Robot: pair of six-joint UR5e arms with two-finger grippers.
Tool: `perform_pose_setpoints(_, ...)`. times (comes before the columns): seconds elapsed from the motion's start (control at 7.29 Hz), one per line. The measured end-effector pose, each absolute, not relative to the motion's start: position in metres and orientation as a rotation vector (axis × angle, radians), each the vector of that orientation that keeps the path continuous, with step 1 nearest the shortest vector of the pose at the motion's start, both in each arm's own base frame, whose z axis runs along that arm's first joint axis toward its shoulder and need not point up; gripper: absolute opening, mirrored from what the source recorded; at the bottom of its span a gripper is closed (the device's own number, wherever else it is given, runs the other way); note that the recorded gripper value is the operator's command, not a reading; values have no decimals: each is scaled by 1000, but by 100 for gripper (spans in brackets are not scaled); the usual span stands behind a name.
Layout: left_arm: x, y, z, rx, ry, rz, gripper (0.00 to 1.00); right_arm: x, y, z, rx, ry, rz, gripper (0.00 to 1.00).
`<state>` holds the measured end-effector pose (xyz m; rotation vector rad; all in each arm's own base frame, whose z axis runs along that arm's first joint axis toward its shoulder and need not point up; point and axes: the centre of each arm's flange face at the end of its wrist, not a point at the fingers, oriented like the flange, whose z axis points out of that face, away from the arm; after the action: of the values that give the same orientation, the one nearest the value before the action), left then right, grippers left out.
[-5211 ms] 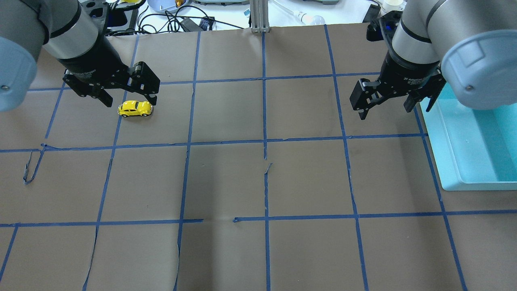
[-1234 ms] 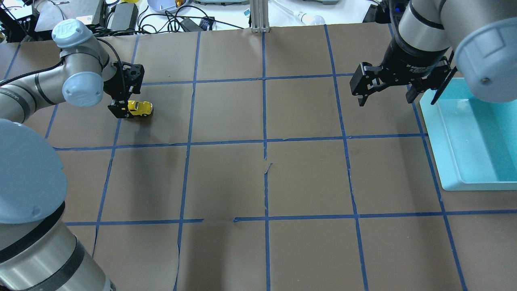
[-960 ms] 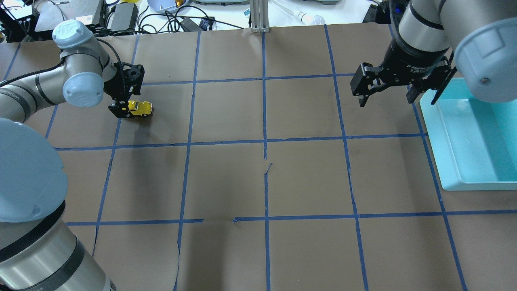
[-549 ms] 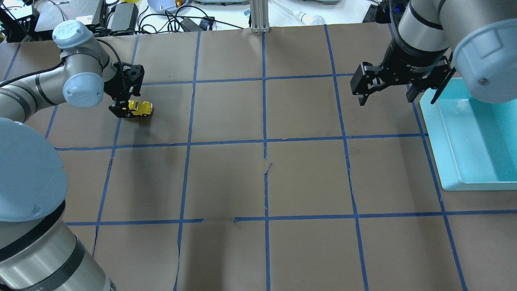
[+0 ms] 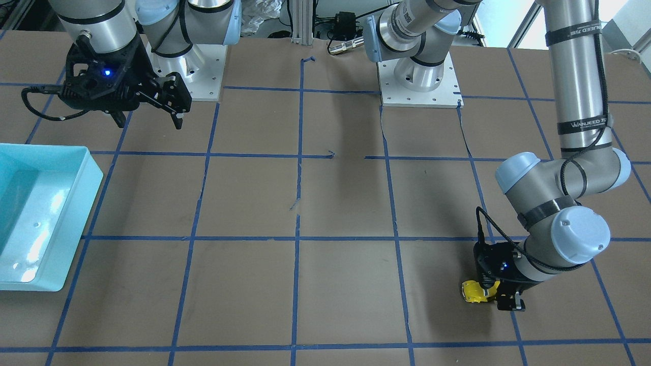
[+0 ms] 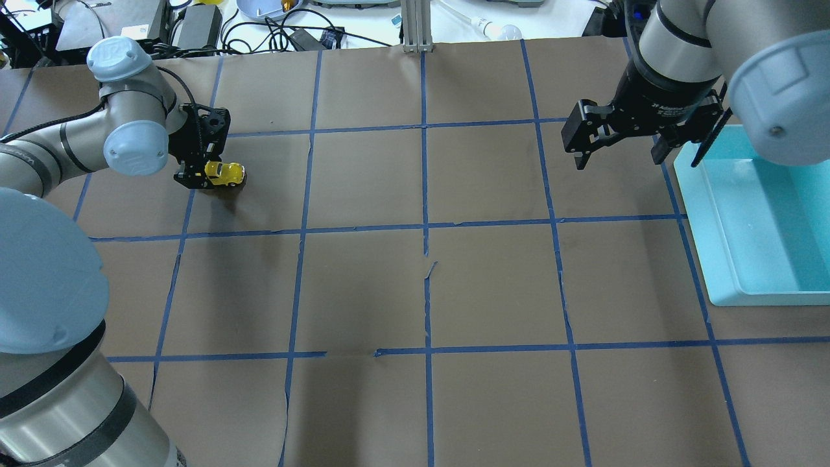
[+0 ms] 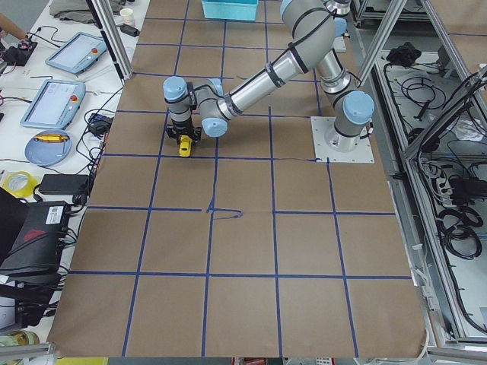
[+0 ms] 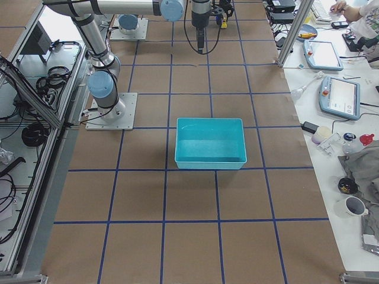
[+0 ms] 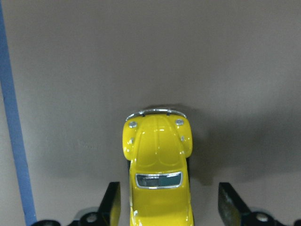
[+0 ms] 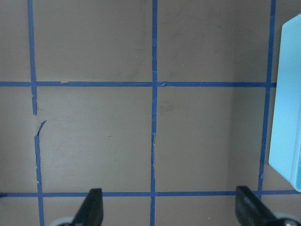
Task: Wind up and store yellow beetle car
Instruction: 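Press the car down and drag it back toward the robot with the left gripper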
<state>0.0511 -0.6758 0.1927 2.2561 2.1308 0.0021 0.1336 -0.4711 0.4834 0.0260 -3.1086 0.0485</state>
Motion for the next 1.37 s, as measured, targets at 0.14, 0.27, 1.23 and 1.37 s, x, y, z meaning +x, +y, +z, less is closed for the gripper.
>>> perform_pose_setpoints(0.14,51,-676,193,2256,2130,1,12,134,-471,483,27,-3107,48,100)
perform_pose_setpoints(0.27,51,-676,193,2255,2129,0,8,134,-471,484,28,-3108,45,100)
perform_pose_setpoints(1.23,63,-675,190,2237,2141,-3,3,133,-470,482,31,-3101,31,100)
perform_pose_setpoints(1.37,65,-674,190,2233,2145,-3,3,132,-470,482,31,-3100,30,100)
